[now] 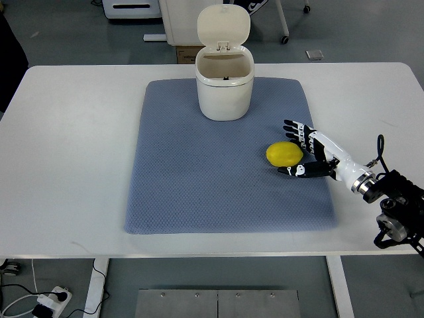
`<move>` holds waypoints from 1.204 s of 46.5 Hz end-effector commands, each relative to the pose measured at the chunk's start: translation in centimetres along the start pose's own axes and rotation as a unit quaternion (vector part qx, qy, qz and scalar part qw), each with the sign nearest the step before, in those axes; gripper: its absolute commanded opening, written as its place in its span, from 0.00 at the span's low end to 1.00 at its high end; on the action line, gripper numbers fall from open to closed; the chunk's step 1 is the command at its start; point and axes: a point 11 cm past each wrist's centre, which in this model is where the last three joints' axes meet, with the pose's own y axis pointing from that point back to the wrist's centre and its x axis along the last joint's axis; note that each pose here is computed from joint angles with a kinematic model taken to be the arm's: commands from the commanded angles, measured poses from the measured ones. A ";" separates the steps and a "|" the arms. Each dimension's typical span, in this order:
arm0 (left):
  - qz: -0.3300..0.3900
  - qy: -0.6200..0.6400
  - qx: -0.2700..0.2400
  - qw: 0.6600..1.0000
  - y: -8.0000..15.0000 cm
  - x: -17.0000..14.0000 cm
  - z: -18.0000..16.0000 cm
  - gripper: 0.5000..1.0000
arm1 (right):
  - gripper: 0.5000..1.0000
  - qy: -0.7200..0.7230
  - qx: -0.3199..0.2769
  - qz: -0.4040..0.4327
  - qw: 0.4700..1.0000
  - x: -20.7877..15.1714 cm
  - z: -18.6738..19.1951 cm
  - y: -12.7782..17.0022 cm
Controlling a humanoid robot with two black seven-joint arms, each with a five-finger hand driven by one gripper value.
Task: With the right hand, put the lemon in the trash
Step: 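Close the right hand's fingers around the yellow lemon, then lift the lemon with the right hand and carry it above the bin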
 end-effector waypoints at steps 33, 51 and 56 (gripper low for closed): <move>0.000 0.000 0.000 1.000 0.0 0.0 0.0 1.00 | 0.45 0.021 -0.004 0.003 1.000 -0.2 1.1 0.4; 0.000 0.000 0.001 1.000 0.0 0.0 -0.1 1.00 | 0.00 0.016 0.020 0.018 1.000 1.3 -1.3 -0.8; 0.000 0.000 0.000 1.000 0.0 0.0 0.0 1.00 | 0.00 0.017 0.027 0.036 0.999 3.3 -2.5 -0.9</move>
